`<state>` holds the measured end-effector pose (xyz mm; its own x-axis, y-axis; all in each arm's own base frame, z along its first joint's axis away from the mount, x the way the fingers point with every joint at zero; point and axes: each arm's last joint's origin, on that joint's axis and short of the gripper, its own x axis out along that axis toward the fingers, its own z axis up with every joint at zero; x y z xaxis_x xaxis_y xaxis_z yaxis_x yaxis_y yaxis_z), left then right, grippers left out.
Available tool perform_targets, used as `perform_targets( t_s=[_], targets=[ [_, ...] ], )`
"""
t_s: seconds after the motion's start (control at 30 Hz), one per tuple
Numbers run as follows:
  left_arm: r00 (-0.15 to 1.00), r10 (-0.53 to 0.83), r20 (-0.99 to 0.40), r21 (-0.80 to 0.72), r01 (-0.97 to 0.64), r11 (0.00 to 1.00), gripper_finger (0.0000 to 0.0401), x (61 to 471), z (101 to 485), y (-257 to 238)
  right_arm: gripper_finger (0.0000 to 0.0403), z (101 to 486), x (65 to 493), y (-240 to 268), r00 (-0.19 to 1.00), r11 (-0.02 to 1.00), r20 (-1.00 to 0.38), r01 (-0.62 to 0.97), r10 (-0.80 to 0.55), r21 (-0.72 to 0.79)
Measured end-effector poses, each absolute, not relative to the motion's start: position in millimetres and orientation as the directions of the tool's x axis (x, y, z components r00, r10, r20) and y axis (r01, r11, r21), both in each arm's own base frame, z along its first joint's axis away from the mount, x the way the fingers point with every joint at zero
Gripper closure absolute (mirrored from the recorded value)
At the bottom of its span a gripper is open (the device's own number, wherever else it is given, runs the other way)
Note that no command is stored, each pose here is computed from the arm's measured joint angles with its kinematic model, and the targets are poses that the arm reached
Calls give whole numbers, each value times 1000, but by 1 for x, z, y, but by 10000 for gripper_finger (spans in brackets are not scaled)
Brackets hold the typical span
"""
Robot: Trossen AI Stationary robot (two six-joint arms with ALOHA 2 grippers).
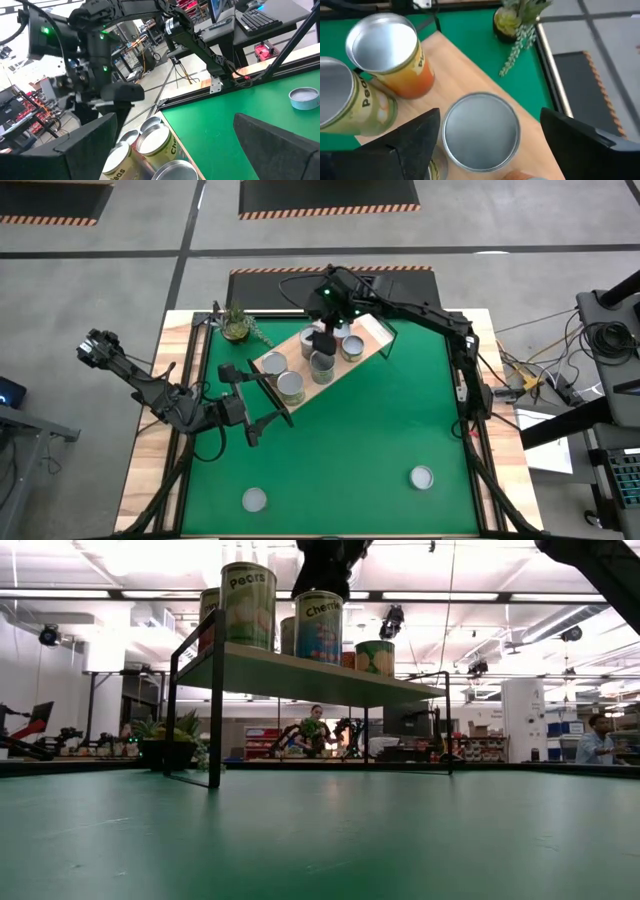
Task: Pick and place cans onto a shelf
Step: Put the dark blue can on the shelf
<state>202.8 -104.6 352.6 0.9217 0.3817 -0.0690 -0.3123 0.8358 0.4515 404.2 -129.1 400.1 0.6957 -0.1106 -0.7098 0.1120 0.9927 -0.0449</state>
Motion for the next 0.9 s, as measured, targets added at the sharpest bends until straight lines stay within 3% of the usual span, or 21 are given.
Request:
perform_targets(
  t_s=[0.13,0.27,0.43,0.6,0.9],
  targets=[
    [922,382,-69,452,-312,836,19,203,352,-105,106,407,399,-132,695,984,-698,138,-176,-111],
    [922,382,-69,452,-312,836,19,203,352,-105,177,401,391,-148,611,957,-738,218,-287,-192],
    [922,381,-69,452,-312,836,19,203,352,-105,287,387,388,-164,543,956,-793,241,-275,-166],
    [922,381,-70,453,-311,836,19,203,352,-105,374,374,396,-163,550,980,-817,182,-173,-85],
    [922,381,-71,454,-310,835,19,203,352,-105,390,370,404,-151,557,989,-819,129,-134,-75]
  ],
)
